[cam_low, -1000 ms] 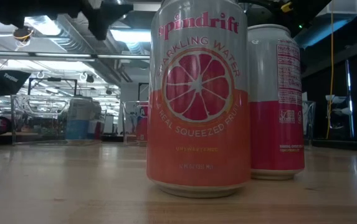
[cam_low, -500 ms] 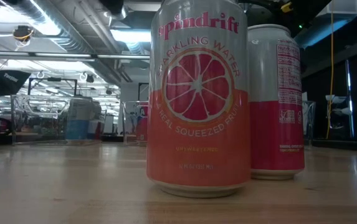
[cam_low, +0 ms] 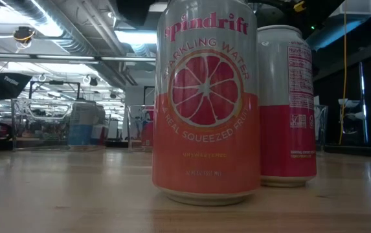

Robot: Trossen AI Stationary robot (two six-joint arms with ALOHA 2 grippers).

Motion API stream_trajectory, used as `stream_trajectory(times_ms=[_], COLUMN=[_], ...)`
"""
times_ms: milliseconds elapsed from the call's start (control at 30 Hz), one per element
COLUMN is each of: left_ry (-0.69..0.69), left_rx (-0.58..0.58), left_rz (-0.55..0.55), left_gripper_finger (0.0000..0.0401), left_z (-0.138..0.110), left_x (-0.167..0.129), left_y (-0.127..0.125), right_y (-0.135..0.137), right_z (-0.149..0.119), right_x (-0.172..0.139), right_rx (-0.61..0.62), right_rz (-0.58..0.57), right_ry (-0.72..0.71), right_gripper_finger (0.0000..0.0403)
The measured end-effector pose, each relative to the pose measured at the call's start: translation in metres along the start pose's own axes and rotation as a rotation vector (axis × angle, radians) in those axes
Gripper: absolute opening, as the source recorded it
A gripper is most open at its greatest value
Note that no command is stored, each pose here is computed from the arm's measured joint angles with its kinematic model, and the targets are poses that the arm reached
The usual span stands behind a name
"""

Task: Sort soda cans
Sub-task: Put the orange-white soda can into the top left transparent bin

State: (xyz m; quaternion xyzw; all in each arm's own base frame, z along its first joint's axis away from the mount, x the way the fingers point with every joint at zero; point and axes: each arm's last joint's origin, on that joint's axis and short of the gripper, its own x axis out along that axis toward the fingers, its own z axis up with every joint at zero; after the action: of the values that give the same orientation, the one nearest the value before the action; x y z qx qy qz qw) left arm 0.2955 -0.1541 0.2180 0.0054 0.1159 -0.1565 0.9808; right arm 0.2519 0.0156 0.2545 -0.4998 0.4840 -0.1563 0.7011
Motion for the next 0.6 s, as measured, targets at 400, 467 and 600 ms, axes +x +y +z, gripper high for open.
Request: stream_trajectory(times_ms=[400,467,600], left_ry=[0.021,0.03,0.05], left_rx=[-0.025,-0.041,-0.086], left_rz=[0.013,0.021,0.042], left_gripper_finger=[0.0334,0.0334,0.0334], left_z=[-0.026,-0.03,-0.039], left_x=[0.022,0.024,0.03], left_y=[0.002,0.005,0.011], right_y=[0.0,0.0,0.0], right_z=[0.0,0.0,0.0], right_x=[0.0,0.0,0.0], right_rx=[0.001,0.0,0.0], right_rz=[-0.001,-0.002,-0.003], right_ry=[0.0,0.001,0.002], right_gripper_finger=[0.038,0.038,0.038])
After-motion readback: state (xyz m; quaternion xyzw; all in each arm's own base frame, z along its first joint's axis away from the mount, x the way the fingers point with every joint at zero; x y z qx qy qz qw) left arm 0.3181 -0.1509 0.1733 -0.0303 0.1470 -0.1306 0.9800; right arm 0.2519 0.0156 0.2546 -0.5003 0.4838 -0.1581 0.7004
